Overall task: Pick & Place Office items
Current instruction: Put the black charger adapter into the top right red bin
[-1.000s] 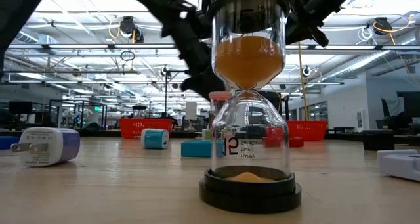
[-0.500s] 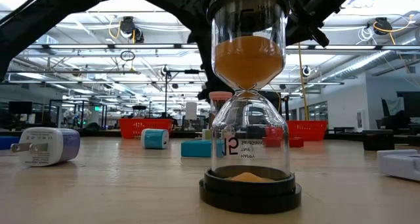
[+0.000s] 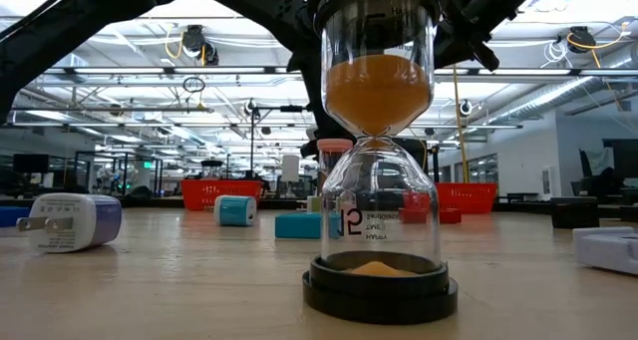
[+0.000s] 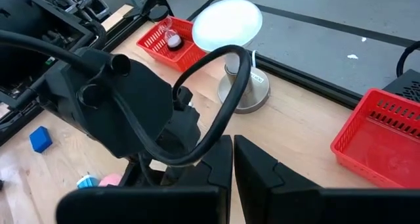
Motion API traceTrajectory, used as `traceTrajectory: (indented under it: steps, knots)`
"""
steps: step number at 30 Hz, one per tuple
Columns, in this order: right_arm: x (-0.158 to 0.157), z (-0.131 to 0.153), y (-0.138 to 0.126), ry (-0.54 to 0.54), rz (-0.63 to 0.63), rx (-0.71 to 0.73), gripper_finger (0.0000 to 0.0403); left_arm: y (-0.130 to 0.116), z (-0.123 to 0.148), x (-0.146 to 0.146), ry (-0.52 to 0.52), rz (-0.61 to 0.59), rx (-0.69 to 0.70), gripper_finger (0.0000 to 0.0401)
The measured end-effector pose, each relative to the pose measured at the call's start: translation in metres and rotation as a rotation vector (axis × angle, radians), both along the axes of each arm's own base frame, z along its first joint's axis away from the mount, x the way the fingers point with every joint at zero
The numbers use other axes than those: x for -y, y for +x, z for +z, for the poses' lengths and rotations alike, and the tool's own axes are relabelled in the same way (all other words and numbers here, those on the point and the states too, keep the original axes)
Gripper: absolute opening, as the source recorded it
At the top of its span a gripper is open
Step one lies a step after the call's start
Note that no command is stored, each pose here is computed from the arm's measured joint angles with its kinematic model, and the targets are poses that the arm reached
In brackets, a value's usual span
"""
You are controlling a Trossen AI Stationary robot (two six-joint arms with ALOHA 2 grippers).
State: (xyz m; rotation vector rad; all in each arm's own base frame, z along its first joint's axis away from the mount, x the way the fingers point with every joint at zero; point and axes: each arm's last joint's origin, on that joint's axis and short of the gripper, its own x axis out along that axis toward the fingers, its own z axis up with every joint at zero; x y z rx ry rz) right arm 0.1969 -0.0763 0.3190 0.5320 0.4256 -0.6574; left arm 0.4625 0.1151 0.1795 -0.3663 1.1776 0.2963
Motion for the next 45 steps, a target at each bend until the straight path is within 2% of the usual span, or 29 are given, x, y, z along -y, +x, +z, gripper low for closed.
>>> traceTrajectory:
  steps: [5, 14, 21, 33, 45]
  knots:
    - [0.0, 0.0, 0.0, -0.001, 0.002, -0.001, 0.0011, 0.0, 0.0, -0.001, -0.002, 0.001, 0.005, 0.0155]
    - [0.0, 0.0, 0.0, -0.002, 0.004, -0.001, 0.0011, -0.001, -0.003, -0.01, -0.021, 0.031, 0.012, 0.0167]
    - [0.0, 0.0, 0.0, -0.003, 0.009, -0.001, 0.0011, -0.002, -0.003, -0.015, -0.061, 0.042, 0.024, 0.016]
    - [0.0, 0.002, 0.001, -0.01, 0.009, 0.019, 0.0011, -0.001, -0.003, -0.012, -0.047, 0.042, 0.024, 0.0182]
    - [0.0, 0.002, 0.001, -0.013, 0.011, 0.017, 0.0011, 0.0, -0.003, -0.01, -0.04, 0.041, 0.023, 0.0237]
